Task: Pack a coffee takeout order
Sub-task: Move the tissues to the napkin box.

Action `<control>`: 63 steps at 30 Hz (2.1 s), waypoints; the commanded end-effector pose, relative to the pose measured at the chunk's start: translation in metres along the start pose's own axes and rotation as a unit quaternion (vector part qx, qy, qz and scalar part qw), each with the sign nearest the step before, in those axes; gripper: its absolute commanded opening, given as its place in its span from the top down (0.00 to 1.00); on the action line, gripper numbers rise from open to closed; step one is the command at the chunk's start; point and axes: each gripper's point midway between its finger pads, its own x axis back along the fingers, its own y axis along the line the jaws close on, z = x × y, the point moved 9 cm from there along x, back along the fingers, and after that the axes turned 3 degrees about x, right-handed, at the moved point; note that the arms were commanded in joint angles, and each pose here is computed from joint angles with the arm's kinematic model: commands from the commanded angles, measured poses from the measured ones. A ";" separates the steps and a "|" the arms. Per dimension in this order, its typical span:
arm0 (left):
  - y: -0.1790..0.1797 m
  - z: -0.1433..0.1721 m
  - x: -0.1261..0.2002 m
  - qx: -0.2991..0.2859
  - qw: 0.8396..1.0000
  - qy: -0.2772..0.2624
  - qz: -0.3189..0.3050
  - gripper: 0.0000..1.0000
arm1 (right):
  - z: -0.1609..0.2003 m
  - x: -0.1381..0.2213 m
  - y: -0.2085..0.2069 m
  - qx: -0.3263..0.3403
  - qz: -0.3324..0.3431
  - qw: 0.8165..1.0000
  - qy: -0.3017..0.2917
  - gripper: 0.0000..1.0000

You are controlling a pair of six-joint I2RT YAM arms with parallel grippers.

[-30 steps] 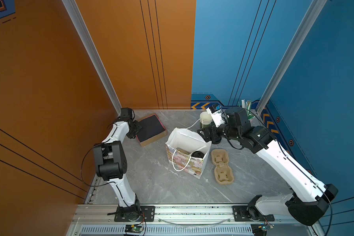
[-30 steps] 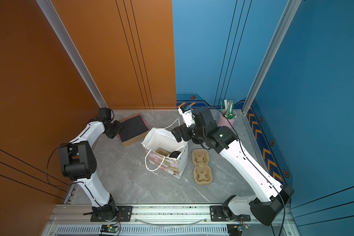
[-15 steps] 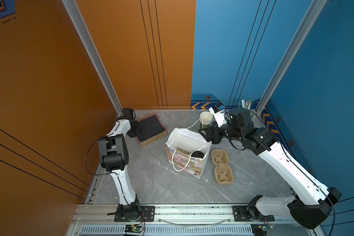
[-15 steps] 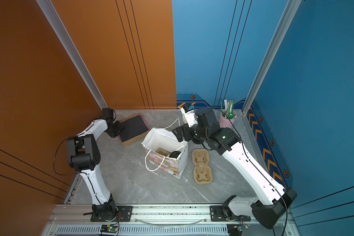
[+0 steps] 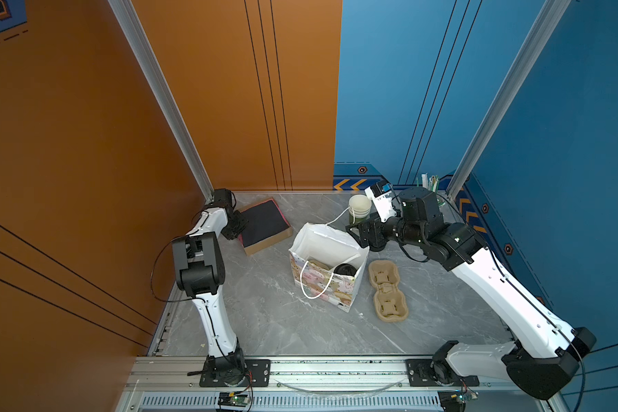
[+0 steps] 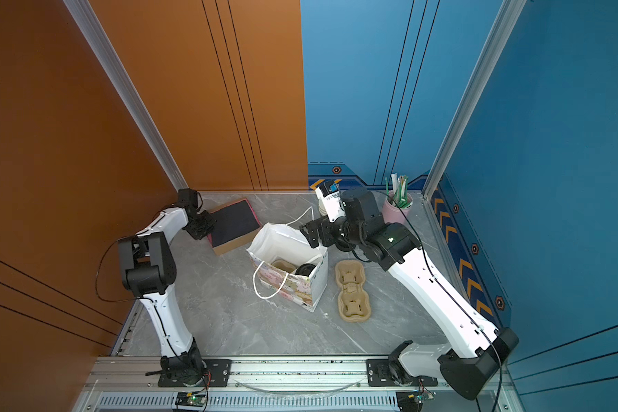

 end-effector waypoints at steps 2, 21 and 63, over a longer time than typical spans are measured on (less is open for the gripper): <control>-0.004 -0.005 0.009 -0.003 1.000 -0.002 0.015 0.93 | 0.000 -0.002 -0.001 -0.007 -0.003 1.000 -0.004 0.00; -0.004 -0.012 0.079 -0.100 0.991 -0.082 -0.044 1.00 | 0.000 -0.003 -0.002 -0.006 -0.005 1.000 -0.004 0.00; -0.005 -0.003 0.047 -0.223 0.966 -0.015 -0.132 1.00 | 0.011 -0.013 -0.010 -0.016 -0.004 1.000 0.018 0.00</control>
